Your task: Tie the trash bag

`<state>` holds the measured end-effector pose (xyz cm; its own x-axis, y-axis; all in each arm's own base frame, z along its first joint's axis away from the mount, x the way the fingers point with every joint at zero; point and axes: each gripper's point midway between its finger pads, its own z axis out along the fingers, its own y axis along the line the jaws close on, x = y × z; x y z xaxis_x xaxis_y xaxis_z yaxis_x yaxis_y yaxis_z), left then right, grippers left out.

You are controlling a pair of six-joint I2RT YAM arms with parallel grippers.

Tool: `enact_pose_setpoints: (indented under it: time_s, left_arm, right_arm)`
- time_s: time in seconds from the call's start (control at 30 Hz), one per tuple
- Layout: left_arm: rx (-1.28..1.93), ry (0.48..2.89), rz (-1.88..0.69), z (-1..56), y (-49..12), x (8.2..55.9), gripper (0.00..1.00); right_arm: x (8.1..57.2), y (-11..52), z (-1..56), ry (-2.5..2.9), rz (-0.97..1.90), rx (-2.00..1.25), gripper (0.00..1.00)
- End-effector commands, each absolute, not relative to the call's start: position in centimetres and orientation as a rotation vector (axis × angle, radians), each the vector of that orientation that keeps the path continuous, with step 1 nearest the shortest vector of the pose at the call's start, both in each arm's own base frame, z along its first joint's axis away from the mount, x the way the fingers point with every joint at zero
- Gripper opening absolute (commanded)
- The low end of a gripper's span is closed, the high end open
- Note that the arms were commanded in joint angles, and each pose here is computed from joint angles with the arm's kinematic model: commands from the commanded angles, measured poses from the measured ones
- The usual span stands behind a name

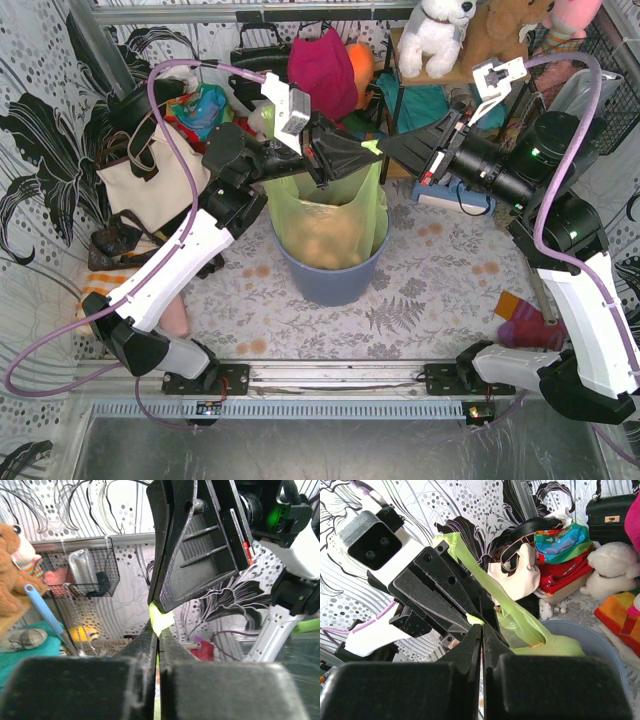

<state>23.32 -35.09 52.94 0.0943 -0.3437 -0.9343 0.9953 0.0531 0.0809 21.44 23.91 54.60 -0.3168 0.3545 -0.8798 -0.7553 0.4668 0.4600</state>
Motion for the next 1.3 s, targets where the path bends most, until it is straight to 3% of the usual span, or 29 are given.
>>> enact_pose_setpoints:
  time_s: [0.0, 0.03, 0.1, 0.33, 0.63, 0.77, 1.03, 1.27]
  left_arm:
    - [0.945, 0.845, -1.224, 54.5, -34.1, 22.5, 0.26]
    - [0.938, 0.846, -1.220, 54.5, -34.1, 22.6, 0.39]
    - [0.926, 0.848, -1.208, 54.6, -34.0, 22.8, 0.49]
    - [0.907, 0.842, -1.180, 55.2, -34.0, 23.6, 0.60]
    - [0.935, 0.809, -1.221, 56.1, -34.4, 23.5, 0.61]
    - [0.940, 0.818, -1.222, 55.9, -34.6, 23.6, 0.54]
    - [0.928, 0.841, -1.228, 55.4, -34.5, 23.7, 0.31]
    - [0.921, 0.863, -1.246, 55.1, -34.4, 23.5, 0.04]
  right_arm:
    - [20.6, 23.4, 56.8, 1.429, 1.169, -0.367, 0.00]
    - [20.6, 23.4, 57.0, 1.423, 1.170, -0.366, 0.00]
    - [20.5, 23.4, 57.4, 1.412, 1.178, -0.369, 0.00]
    - [20.3, 23.7, 57.8, 1.396, 1.202, -0.377, 0.00]
    - [20.2, 23.8, 57.8, 1.394, 1.217, -0.382, 0.00]
    - [20.0, 23.7, 57.9, 1.385, 1.219, -0.382, 0.00]
    - [19.9, 23.7, 57.8, 1.384, 1.221, -0.381, 0.00]
    - [20.1, 23.7, 57.5, 1.390, 1.219, -0.376, 0.00]
